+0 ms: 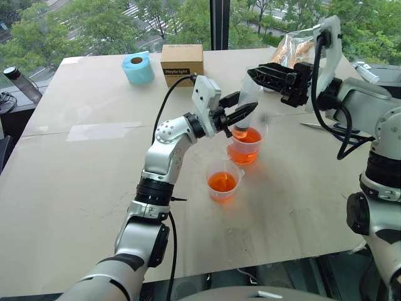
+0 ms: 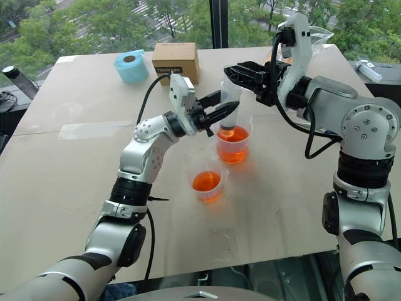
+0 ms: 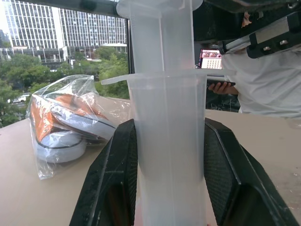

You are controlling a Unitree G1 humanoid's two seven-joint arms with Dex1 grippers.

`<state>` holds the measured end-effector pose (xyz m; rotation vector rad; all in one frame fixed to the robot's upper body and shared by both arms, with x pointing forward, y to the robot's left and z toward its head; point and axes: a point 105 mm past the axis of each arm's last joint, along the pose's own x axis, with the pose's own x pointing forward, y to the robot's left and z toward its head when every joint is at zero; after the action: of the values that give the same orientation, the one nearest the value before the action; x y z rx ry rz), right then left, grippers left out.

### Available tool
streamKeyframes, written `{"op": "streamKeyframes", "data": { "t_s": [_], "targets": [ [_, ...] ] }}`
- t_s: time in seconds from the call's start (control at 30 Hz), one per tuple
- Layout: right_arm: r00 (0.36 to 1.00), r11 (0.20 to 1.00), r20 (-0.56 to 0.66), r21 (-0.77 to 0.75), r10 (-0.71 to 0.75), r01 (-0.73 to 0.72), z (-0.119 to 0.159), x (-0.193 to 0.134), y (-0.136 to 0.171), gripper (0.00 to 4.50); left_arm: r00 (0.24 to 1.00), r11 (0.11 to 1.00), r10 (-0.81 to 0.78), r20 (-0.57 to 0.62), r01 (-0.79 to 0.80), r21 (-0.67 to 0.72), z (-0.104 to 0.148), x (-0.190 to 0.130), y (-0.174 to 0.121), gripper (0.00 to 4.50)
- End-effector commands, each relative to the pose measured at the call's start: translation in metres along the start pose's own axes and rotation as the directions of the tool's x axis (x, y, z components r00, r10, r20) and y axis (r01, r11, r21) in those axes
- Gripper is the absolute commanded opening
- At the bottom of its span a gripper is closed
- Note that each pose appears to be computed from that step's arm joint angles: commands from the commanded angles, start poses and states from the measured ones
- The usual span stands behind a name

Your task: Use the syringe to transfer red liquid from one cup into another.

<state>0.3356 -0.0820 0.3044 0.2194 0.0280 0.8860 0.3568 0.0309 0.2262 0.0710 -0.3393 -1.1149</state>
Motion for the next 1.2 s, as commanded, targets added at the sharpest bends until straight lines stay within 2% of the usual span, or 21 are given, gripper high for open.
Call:
{"op": "streamKeyframes", "data": {
  "t_s": [0.03,0.17,0.2,0.33,0.47,0.53,0.77,0.9,1.07,1.2],
  "targets": [
    [0.964,0.995,0.265,-0.081,-0.029,0.052,0.064,-0.024,0.002,1.34,0.994,0.996,-0.093,-0.065,0.093,-0.011,-0.018,0.003,-0.018,1.45],
    [0.972,0.994,0.233,-0.105,0.007,0.018,0.058,-0.025,0.006,1.34,0.995,0.996,-0.085,-0.051,0.085,-0.005,-0.014,0.006,-0.016,1.45],
    [0.974,0.994,0.227,-0.108,0.028,-0.003,0.056,-0.027,0.008,2.41,0.996,0.997,-0.080,-0.042,0.080,-0.005,-0.013,0.006,-0.015,1.45],
    [0.968,0.992,0.246,-0.123,0.041,-0.011,0.059,-0.033,0.010,4.10,0.997,0.997,-0.070,-0.013,0.070,0.006,-0.002,0.008,-0.010,1.45],
    [0.940,0.993,0.335,-0.116,0.065,-0.028,0.075,-0.048,0.007,4.10,0.997,0.997,-0.070,0.019,0.069,0.020,0.012,0.010,-0.004,1.45],
    [0.939,0.994,0.341,-0.112,0.054,-0.017,0.075,-0.053,0.002,4.10,0.997,0.997,-0.073,0.034,0.072,0.030,0.020,0.011,-0.002,1.45],
    [0.952,0.994,0.306,-0.099,-0.002,0.034,0.047,-0.072,-0.021,4.10,0.988,0.993,-0.113,0.105,0.110,0.038,0.057,0.012,0.001,1.45],
    [0.974,0.986,0.225,-0.149,-0.034,0.069,0.014,-0.084,-0.034,4.10,0.974,0.986,-0.164,0.158,0.166,0.001,0.081,0.008,-0.002,1.45],
    [0.981,0.977,0.179,-0.182,-0.080,0.113,-0.010,-0.085,-0.045,4.10,0.963,0.980,-0.187,0.196,0.197,-0.032,0.092,0.004,-0.001,1.45],
    [0.984,0.972,0.149,-0.199,-0.094,0.123,-0.023,-0.083,-0.046,4.10,0.962,0.978,-0.196,0.192,0.205,-0.028,0.090,0.005,-0.003,1.45]
  ]
}}
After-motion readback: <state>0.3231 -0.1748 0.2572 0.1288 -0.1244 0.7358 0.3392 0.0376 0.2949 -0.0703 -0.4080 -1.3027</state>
